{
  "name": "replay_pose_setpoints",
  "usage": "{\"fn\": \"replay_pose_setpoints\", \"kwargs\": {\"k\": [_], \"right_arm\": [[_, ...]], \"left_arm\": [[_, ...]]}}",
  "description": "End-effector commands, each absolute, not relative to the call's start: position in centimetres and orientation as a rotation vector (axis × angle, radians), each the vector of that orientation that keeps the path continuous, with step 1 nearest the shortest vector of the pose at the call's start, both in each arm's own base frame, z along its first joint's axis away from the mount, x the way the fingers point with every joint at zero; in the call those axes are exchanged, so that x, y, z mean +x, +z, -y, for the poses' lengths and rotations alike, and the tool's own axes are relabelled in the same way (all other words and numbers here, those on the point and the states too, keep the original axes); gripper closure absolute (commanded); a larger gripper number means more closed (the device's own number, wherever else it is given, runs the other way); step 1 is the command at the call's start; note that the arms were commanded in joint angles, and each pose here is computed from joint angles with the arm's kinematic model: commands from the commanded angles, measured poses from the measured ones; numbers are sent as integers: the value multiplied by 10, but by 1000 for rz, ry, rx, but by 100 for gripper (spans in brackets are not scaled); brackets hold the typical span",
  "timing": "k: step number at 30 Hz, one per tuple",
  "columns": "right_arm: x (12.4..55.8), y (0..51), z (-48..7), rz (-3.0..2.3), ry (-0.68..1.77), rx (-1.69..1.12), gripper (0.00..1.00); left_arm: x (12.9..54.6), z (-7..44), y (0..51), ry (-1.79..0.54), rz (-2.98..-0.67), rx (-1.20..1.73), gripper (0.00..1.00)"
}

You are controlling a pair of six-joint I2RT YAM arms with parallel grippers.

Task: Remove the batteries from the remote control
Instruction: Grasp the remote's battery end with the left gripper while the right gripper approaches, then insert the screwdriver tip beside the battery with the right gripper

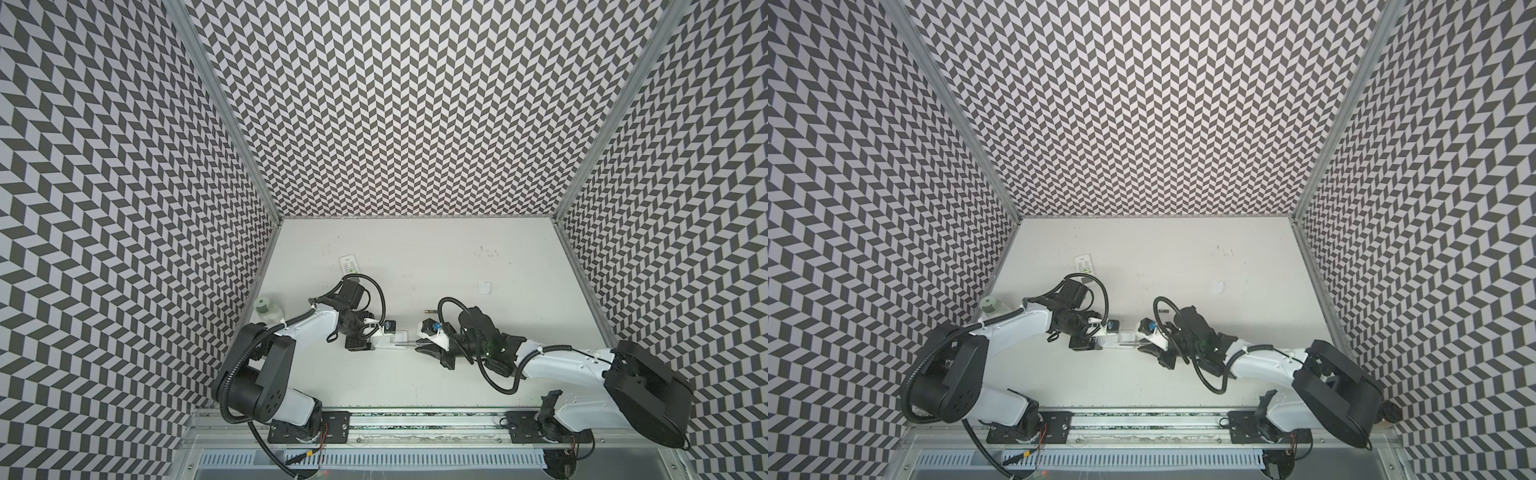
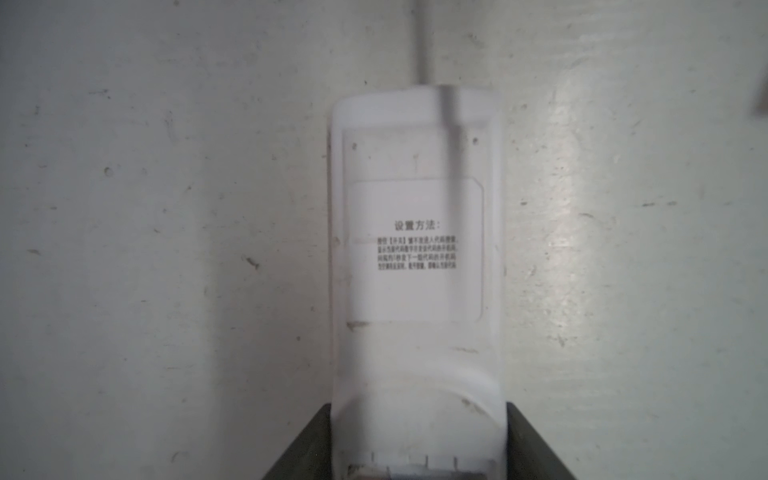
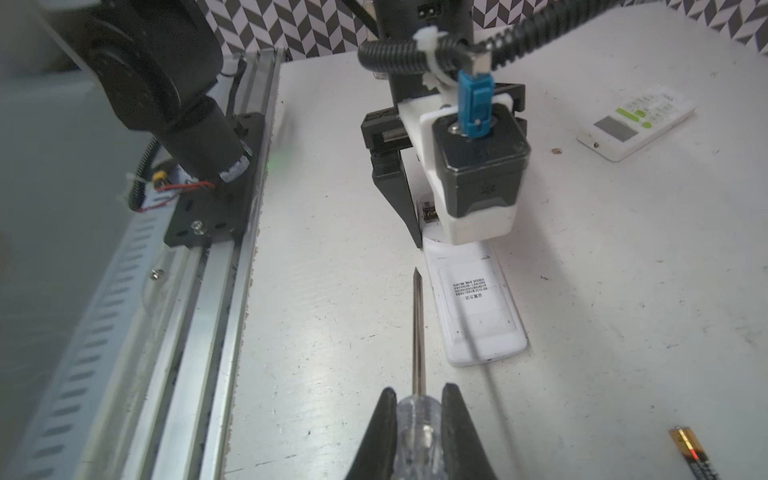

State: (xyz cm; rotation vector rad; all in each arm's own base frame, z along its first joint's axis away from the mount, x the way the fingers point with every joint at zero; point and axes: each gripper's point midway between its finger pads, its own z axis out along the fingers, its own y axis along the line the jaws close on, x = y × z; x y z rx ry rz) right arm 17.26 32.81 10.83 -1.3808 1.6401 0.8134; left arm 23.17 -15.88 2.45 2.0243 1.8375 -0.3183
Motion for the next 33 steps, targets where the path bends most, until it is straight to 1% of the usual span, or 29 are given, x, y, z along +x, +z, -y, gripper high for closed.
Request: {"fn": "replay_pose_setpoints", "kwargs": {"k": [1, 2, 4, 9, 14, 17, 22, 25, 33], "right_arm": [[188, 139, -332, -1402, 646, -1361, 100], [187, 143, -333, -1360, 626, -1360, 100], [189, 144, -335, -1311, 557, -1366, 100], [189, 139, -346, -1206, 436, -1430, 100], [191, 141, -364, -1150, 382, -1467, 100], [191, 129, -370, -1118, 350, -1528, 100], [192, 121, -377, -1087, 325, -1567, 100], [190, 114, -383, -1030, 307, -1615, 100], [198, 101, -396, -932, 181, -1720, 100]], "left_arm": [[227, 165, 33, -386, -1768, 2040, 32], [228, 161, 32, -371, -1776, 2044, 26], [233, 154, 32, -324, -1808, 2052, 21], [233, 134, 32, -262, -1808, 2081, 14], [241, 123, 30, -218, -1836, 2089, 14], [243, 119, 30, -232, -1823, 2103, 13], [242, 134, 38, -369, -1811, 2091, 14], [240, 140, 34, -424, -1804, 2097, 14], [239, 138, 25, -426, -1828, 2117, 16]]}}
